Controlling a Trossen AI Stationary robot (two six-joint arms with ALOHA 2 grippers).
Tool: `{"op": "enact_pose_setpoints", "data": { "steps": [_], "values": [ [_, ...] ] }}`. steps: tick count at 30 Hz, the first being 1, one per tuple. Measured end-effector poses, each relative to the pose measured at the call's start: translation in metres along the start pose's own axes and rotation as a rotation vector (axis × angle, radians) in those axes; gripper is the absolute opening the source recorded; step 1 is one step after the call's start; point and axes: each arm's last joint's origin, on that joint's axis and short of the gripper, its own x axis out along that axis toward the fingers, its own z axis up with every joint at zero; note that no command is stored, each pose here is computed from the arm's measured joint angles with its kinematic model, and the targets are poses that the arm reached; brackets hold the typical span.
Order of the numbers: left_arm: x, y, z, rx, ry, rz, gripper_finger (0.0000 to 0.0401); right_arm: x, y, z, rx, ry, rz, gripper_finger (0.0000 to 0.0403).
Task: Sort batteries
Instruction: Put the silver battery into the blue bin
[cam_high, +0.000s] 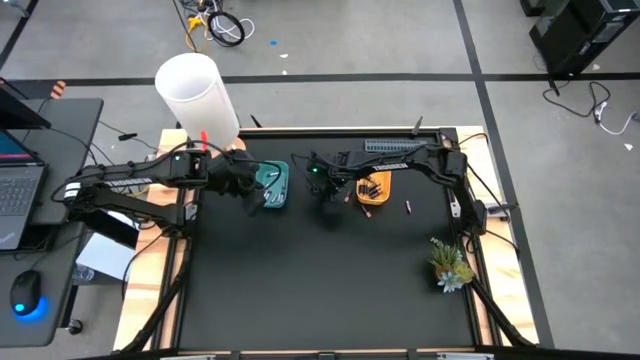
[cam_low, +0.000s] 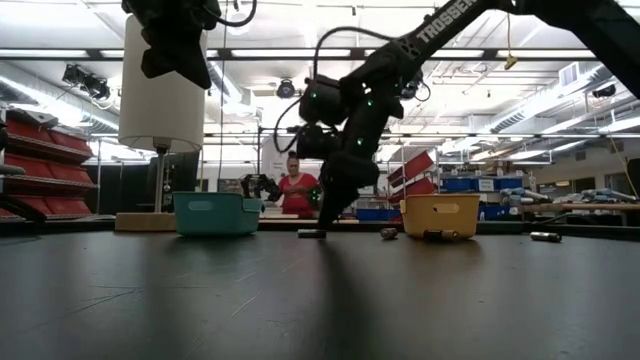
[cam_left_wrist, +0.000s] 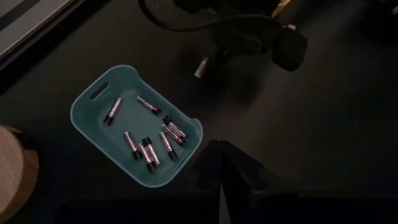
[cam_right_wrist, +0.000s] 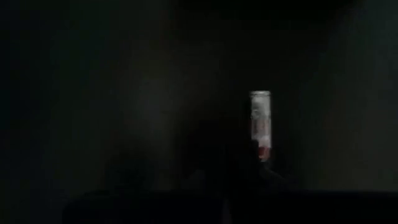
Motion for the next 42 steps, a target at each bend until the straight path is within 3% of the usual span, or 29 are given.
{"op": "enact_pose_setpoints", "data": {
  "steps": [5, 11, 16, 19, 25, 32, 38, 42],
  "values": [
    [0.000, 0.000, 0.000, 0.000, 0.001, 0.000, 0.0021, -0.003, -0.001, 0.004, -0.011, -0.025, -0.008, 0.0003],
    [0.000, 0.000, 0.000, -0.004, 0.008, -0.011, 0.0021, -0.013, -0.009, 0.006, 0.041, -0.049, -0.035, 0.0037],
    [0.000, 0.000, 0.000, -0.006, 0.010, -0.017, 0.0021, -0.047, -0.058, 0.017, 0.238, -0.173, -0.133, 0.0068],
    [0.000, -0.001, 0.001, -0.017, -0.003, -0.014, 0.0021, -0.048, -0.093, 0.012, 0.334, -0.184, -0.172, 0.0072],
    [0.000, -0.001, 0.001, -0.032, -0.012, -0.004, 0.0021, -0.024, -0.135, 0.006, 0.424, -0.021, -0.064, 0.0042],
    [0.000, 0.000, 0.001, -0.065, -0.011, -0.002, 0.0021, -0.023, -0.180, 0.024, 0.494, -0.105, -0.086, 0.0006],
    [0.000, 0.000, 0.001, -0.108, -0.012, -0.002, 0.0021, -0.007, -0.188, 0.009, 0.596, -0.018, 0.006, 0.0010],
    [0.000, 0.000, 0.001, -0.109, -0.011, -0.002, 0.0021, -0.015, -0.188, 0.007, 0.584, 0.001, 0.038, 0.0006]
  ]
}}
